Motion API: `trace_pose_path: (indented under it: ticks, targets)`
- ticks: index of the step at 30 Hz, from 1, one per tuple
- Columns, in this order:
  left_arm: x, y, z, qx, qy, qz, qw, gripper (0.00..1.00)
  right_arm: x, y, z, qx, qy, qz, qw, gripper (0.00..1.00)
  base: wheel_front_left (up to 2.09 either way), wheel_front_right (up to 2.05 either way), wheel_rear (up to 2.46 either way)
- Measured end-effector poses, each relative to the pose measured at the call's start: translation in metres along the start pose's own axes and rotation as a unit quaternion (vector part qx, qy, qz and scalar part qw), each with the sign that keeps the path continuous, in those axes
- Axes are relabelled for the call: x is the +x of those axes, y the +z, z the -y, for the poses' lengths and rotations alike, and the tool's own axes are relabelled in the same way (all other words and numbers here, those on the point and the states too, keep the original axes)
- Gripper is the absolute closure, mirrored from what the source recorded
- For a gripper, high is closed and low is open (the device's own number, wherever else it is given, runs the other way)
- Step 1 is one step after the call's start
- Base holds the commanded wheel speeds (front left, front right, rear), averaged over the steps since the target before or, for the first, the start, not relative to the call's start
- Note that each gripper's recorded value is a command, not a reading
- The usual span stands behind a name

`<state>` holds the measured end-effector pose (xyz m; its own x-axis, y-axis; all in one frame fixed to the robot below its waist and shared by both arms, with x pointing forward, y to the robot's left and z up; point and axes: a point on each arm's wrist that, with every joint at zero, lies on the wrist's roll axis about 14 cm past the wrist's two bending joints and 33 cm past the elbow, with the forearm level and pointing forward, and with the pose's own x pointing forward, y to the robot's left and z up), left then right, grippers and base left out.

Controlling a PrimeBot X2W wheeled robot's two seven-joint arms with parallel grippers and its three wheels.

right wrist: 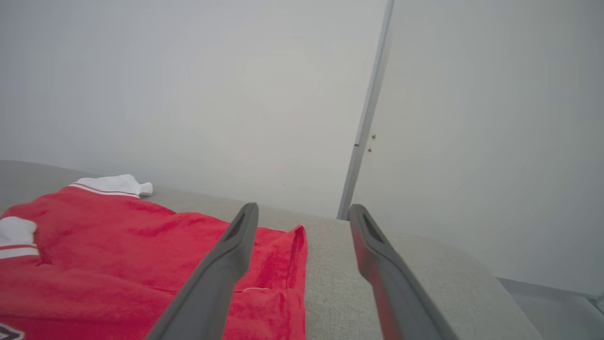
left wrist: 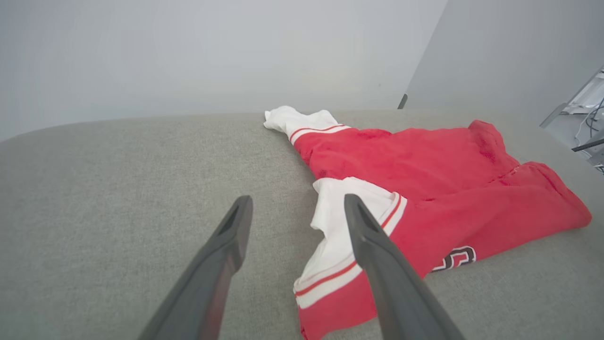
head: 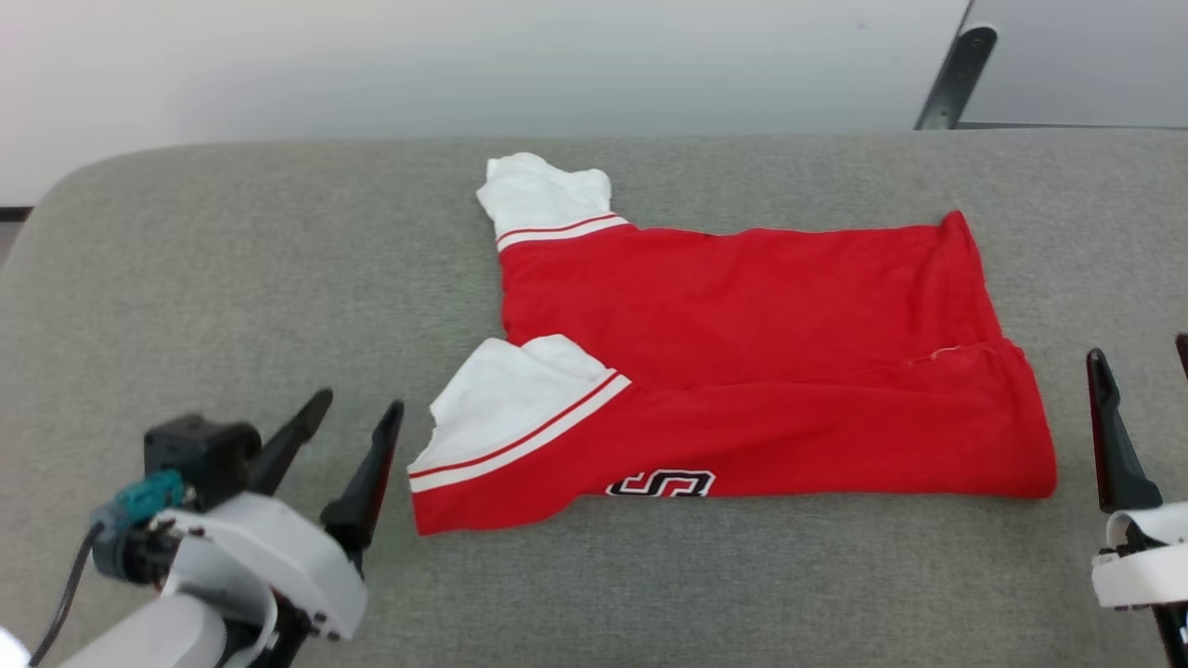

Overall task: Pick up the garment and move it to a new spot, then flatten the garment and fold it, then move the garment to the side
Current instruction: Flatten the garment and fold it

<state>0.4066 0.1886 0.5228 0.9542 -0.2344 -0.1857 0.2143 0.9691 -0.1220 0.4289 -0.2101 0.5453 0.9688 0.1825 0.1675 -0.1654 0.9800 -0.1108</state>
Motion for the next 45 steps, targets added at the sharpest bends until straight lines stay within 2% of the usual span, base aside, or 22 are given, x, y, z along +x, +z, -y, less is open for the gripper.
trace_pose_path:
  ticks: [5, 9, 12, 16, 20, 23, 27, 33, 36, 37, 38, 39, 41, 45]
  targets:
    - [0.000, -0.017, 0.000, -0.027, 0.002, -0.030, 0.999, 0.00, -0.017, -0.005, 0.010, 0.015, -0.045, -0.003, 0.999, 0.00, 0.00, 0.00, 0.00]
    - [0.007, -0.037, 0.004, -0.072, -0.008, -0.114, 0.991, 0.00, -0.023, -0.003, 0.017, 0.016, -0.065, 0.000, 0.998, 0.00, 0.00, 0.00, 0.00]
    - [0.011, -0.057, 0.005, -0.108, -0.008, -0.208, 0.972, 0.00, -0.025, -0.001, 0.024, 0.013, -0.077, 0.003, 0.997, 0.00, 0.00, 0.00, 0.00]
    - [0.020, -0.066, -0.002, -0.138, 0.014, -0.295, 0.945, 0.00, -0.026, -0.002, 0.032, 0.011, -0.091, 0.003, 0.996, 0.00, 0.00, 0.00, 0.00]
    - [0.028, -0.077, 0.007, -0.168, 0.013, -0.364, 0.916, 0.00, -0.025, -0.003, 0.042, 0.014, -0.105, 0.002, 0.994, 0.00, 0.00, 0.00, 0.00]
    - [0.026, -0.096, 0.009, -0.170, 0.019, -0.424, 0.889, 0.00, -0.027, -0.007, 0.045, 0.016, -0.112, -0.003, 0.994, 0.00, 0.00, 0.00, 0.00]
    - [0.029, -0.113, 0.014, -0.169, 0.022, -0.475, 0.863, 0.00, -0.029, -0.013, 0.049, 0.021, -0.119, -0.011, 0.993, 0.00, 0.00, 0.00, 0.00]
    - [0.033, -0.130, 0.015, -0.164, 0.034, -0.522, 0.836, 0.00, -0.027, -0.017, 0.045, 0.028, -0.114, -0.015, 0.993, 0.00, 0.00, 0.00, 0.00]
    - [0.037, -0.134, 0.016, -0.167, 0.037, -0.530, 0.831, 0.00, -0.025, -0.018, 0.045, 0.030, -0.110, -0.017, 0.993, 0.00, 0.00, 0.00, 0.00]
    - [0.037, -0.136, 0.017, -0.167, 0.038, -0.536, 0.827, 0.10, -0.026, -0.019, 0.045, 0.030, -0.109, -0.018, 0.993, 0.00, 0.00, 0.00, 0.00]
    - [0.036, -0.137, 0.017, -0.167, 0.038, -0.542, 0.823, 0.52, -0.026, -0.019, 0.044, 0.031, -0.108, -0.019, 0.993, 0.00, 0.00, 0.00, 0.00]
    - [0.036, -0.138, 0.019, -0.169, 0.035, -0.546, 0.820, 1.00, -0.026, -0.021, 0.044, 0.035, -0.108, -0.023, 0.993, 0.00, 0.00, 0.00, 0.00]
    - [0.036, -0.138, 0.020, -0.172, 0.029, -0.546, 0.820, 1.00, -0.025, -0.025, 0.042, 0.048, -0.102, -0.036, 0.993, 0.00, 0.00, 0.00, 0.00]
    - [0.041, -0.136, 0.022, -0.175, 0.020, -0.529, 0.830, 1.00, -0.025, -0.039, 0.038, 0.057, -0.088, -0.082, 0.991, 0.00, 0.00, 0.00, 0.00]
